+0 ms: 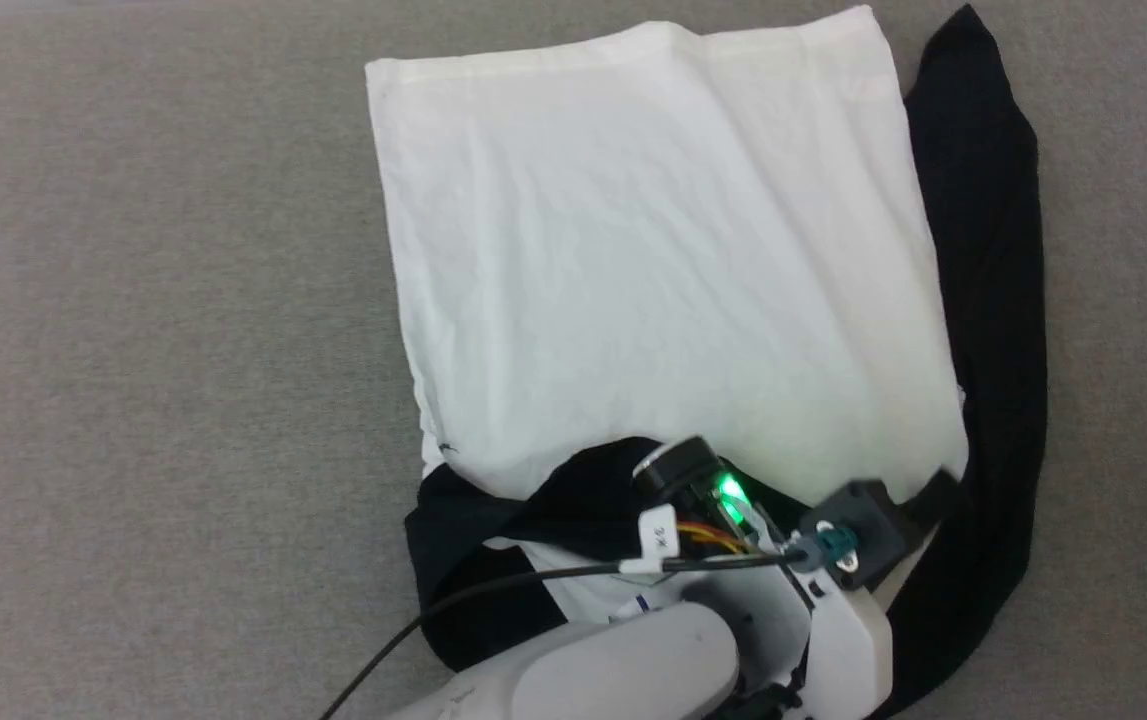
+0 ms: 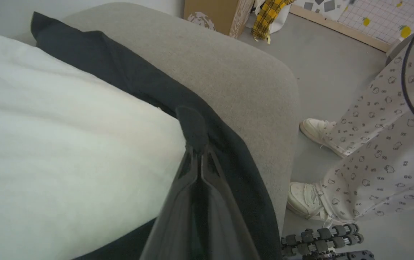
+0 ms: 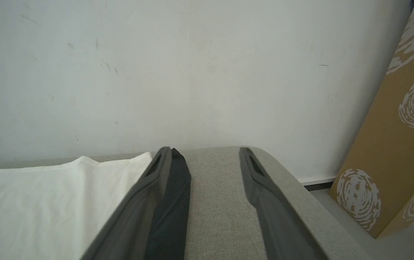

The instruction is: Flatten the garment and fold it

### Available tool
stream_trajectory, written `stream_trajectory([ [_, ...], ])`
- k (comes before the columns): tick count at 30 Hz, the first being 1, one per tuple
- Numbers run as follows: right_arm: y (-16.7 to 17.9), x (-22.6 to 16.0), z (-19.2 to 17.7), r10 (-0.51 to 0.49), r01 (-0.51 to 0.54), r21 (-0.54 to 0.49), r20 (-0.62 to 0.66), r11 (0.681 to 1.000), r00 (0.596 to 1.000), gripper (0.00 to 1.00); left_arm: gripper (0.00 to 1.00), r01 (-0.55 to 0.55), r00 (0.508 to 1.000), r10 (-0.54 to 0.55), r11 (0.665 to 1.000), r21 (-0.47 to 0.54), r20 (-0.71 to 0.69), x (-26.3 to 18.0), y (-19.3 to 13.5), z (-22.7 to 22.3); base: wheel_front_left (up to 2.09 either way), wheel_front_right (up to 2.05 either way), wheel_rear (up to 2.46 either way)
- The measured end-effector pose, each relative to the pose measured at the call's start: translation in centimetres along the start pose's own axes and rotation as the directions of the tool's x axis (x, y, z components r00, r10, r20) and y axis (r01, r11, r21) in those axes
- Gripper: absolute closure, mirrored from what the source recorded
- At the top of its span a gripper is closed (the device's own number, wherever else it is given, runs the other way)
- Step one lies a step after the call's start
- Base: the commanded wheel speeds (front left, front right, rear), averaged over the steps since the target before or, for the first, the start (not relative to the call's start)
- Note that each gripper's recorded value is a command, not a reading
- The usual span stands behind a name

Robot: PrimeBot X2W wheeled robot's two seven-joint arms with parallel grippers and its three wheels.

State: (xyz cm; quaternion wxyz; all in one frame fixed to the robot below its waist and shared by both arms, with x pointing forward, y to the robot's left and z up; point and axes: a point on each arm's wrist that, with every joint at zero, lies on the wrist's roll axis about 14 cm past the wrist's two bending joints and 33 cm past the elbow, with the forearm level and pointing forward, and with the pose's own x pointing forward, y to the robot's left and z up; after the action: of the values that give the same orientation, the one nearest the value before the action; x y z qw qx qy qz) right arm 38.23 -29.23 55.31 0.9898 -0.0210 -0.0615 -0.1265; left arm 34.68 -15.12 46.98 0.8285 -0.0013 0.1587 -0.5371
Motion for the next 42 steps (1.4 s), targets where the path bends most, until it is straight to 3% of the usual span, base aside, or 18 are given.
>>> stream_trajectory([
  [6,-0.4,0.2,-1.2,-0.014,0.014,-0.011,-0.03,1.0,0.999,0.0,1.0,0.091,0.978,-0.098,0.995,-0.046,-0.185,1.0,-1.7,-6.1,0.0,0.0,0.0],
  [14,-1.1,-0.1,-2.5,-0.038,0.036,-0.033,-0.07,0.999,0.997,0.0,1.0,0.082,0.949,-0.101,0.994,-0.074,-0.299,2.3,-0.9,-9.5,0.0,0.0,0.0],
  [19,-1.5,-0.3,-2.5,-0.05,0.047,-0.045,-0.073,0.998,0.996,0.0,0.02,0.092,0.947,-0.111,0.993,-0.075,-0.302,2.6,-1.2,-9.2,0.0,0.0,0.0],
  [24,-1.4,-0.2,-1.7,-0.045,0.043,-0.037,-0.051,0.998,0.998,0.0,0.0,0.099,0.953,-0.124,0.99,-0.105,-0.275,2.1,-1.8,-7.7,0.0,0.0,0.0],
  [28,-1.0,0.0,-1.1,-0.031,0.03,-0.025,-0.034,0.999,0.999,0.0,0.0,0.092,0.977,-0.121,0.982,-0.164,-0.177,1.5,-2.3,-4.5,0.0,0.0,0.0],
  [32,0.1,0.2,-0.5,0.001,-0.001,-0.007,-0.019,1.0,1.0,0.0,0.0,0.016,1.0,-0.013,0.98,-0.2,0.02,1.1,0.0,1.3,0.0,0.0,0.0],
  [34,0.6,0.3,-0.3,0.016,-0.016,0.0,-0.012,1.0,1.0,0.0,0.0,-0.052,0.988,0.082,0.975,-0.216,0.134,0.4,2.3,4.6,0.0,0.0,0.0],
  [38,1.6,0.4,0.2,0.046,-0.046,0.018,-0.001,0.999,0.999,0.0,0.0,-0.226,0.894,0.299,0.944,-0.238,0.335,-3.8,8.2,9.8,0.0,0.0,0.0],
  [42,2.5,0.3,1.0,0.072,-0.073,0.032,0.018,0.997,0.997,0.0,0.0,-0.447,0.718,0.513,0.858,-0.255,0.47,-11.7,14.2,12.3,0.0,0.0,0.0],
])
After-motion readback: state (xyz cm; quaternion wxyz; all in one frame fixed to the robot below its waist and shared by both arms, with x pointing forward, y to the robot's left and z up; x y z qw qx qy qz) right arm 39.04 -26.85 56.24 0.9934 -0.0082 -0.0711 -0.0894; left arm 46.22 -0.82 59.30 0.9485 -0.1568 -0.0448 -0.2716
